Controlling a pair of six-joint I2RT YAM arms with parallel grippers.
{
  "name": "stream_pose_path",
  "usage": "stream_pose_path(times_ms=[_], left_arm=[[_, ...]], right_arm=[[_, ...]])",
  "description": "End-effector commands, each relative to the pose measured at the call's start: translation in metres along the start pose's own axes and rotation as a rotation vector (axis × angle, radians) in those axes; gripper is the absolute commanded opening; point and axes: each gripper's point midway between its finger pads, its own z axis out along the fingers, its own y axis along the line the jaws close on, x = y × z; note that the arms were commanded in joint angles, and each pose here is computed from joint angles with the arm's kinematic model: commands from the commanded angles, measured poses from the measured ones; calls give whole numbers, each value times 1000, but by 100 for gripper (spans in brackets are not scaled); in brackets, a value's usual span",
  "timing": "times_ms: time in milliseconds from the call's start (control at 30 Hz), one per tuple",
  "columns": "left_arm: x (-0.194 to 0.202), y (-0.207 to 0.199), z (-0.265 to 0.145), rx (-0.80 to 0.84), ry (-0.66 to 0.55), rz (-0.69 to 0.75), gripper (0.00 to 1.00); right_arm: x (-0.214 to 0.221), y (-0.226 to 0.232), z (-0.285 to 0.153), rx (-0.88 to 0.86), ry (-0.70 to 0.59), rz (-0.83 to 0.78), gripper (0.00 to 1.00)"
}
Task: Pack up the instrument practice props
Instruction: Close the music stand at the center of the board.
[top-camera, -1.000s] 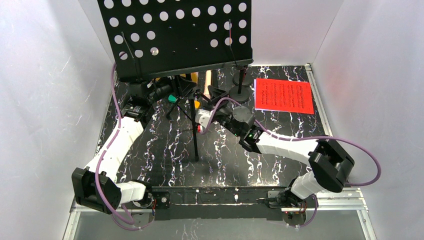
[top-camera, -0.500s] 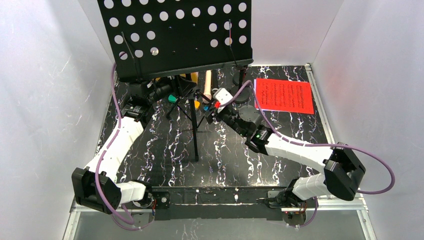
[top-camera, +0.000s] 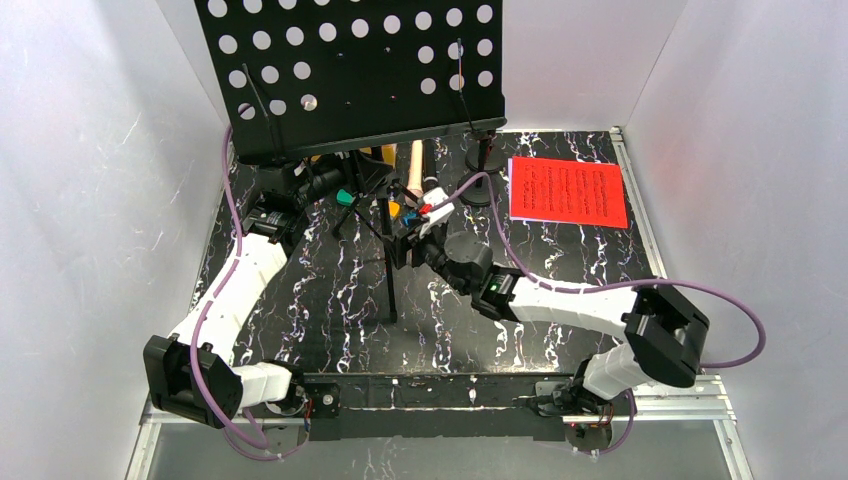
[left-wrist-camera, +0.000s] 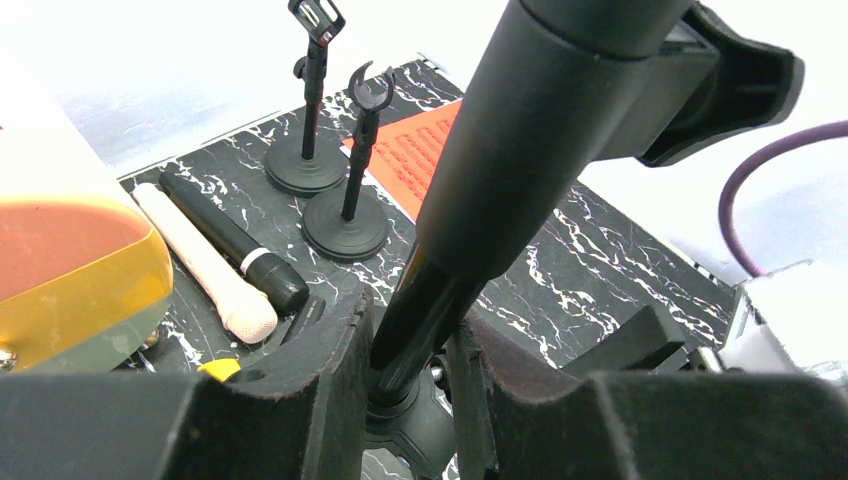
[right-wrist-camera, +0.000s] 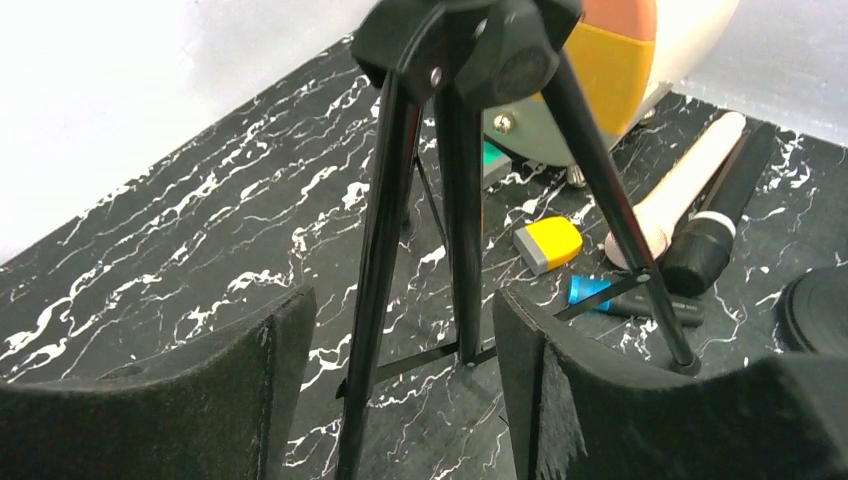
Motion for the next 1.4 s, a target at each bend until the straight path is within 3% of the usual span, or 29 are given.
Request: stream_pose_path(times_ms=[0, 267, 533, 867, 1100, 1367], left_arm=[[20, 4, -5, -40, 68, -121, 0], [20, 5, -5, -47, 63, -124, 0], [22, 7, -3, -52, 63, -136, 0], [20, 11, -7, -102, 37, -181, 0], [17, -5, -10, -105, 10, -213, 2], [15, -13, -7, -73, -34, -247, 28]], right_arm=[[-24, 4, 8, 51, -99, 53, 72], [-12, 16, 18, 70, -123, 27, 66], [2, 19, 29, 82, -126, 19, 50], [-8, 26, 16, 15, -167, 37, 2], [-14, 25, 2, -19, -203, 48, 1], [-15, 14, -16, -46, -231, 69, 1]])
